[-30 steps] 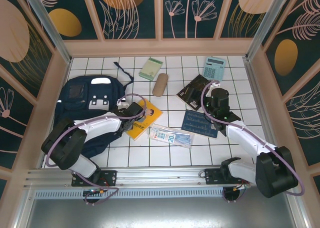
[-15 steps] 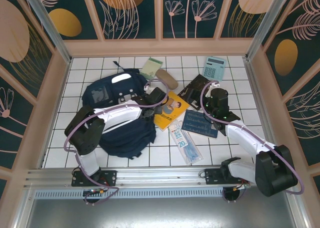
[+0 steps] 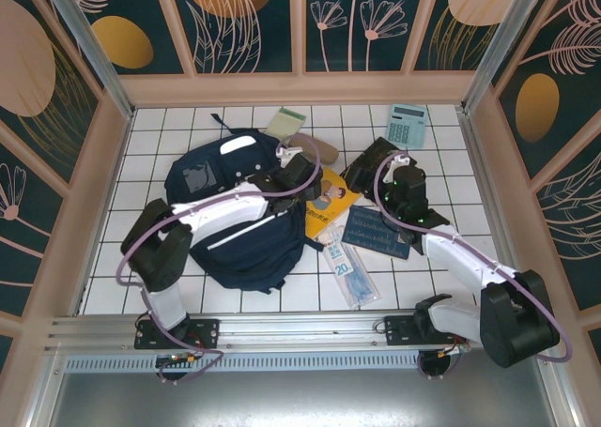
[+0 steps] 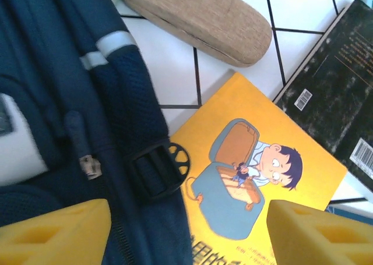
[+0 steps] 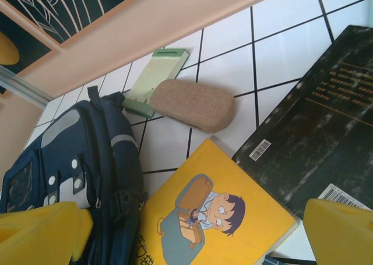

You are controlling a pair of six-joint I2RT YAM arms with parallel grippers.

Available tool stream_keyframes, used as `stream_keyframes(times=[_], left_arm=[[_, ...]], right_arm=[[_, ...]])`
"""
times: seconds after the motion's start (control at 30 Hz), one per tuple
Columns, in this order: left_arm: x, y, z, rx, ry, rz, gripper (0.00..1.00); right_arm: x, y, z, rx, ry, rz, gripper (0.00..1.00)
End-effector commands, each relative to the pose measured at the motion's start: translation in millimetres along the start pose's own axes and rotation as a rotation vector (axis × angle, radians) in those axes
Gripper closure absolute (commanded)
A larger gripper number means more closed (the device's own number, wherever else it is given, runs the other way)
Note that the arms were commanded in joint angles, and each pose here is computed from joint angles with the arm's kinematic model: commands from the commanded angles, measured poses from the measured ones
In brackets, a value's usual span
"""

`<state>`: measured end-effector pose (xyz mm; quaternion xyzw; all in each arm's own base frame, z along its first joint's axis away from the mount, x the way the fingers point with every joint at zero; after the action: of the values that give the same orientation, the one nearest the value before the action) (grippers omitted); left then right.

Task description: Pack the student bag

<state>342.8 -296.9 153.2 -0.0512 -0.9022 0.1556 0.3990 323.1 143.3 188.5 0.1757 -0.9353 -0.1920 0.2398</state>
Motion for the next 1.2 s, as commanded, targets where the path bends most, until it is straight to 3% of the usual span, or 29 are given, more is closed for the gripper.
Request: stream_keyframes(times=[0.0, 0.17, 0.4, 0.53, 0.67, 0.8, 1.0, 1.17], left_arm=[[33.4, 12.4, -15.8, 0.045, -0.096, 0.027, 0.02], [58.7, 41.2, -4.3, 0.066, -0.124, 0.046, 0.01], [68.0, 74.1, 33.8, 0.044, -0.052, 0.075, 0.05], [65.3, 73.9, 48.3, -0.022, -0.013, 0.133, 0.24], [56.9, 60.3, 62.1, -0.121, 0.071, 0.190, 0.46], [51.3, 46.9, 76.5, -0.210, 0.128, 0.189, 0.57], [49.3, 24.4, 90.8, -0.315, 0.148, 0.193, 0.56], [35.6, 23.5, 106.2, -0.420, 0.182, 0.112, 0.52]], right_arm=[[-4.1, 11.7, 4.5, 0.038, 0.019, -0.033, 0.02], [-5.8, 26.0, 25.6, 0.081, 0.068, -0.057, 0.03], [-1.6, 45.4, 47.2, 0.130, 0.116, -0.086, 0.14], [-5.1, 47.2, 58.3, 0.130, 0.152, -0.100, 0.24], [-8.1, 47.4, 60.7, 0.127, 0.160, -0.093, 0.25], [-9.0, 46.1, 58.4, 0.139, 0.154, -0.080, 0.24], [-9.6, 40.4, 60.0, 0.147, 0.147, -0.057, 0.22], [-7.8, 38.2, 58.6, 0.147, 0.140, -0.054, 0.22]])
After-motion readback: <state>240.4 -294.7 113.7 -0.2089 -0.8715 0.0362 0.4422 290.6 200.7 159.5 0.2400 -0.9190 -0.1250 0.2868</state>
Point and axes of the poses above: each hand's point on the last joint's axis, 136 mm out from that joint toward the fingers, its own x axis back along the fingers, its own y axis along the line the jaws close on, z = x × y, the point moved 3 cm from there along x, back along the fingers, and after that the axes turned 6 degrees about x, right-handed, at the moved point
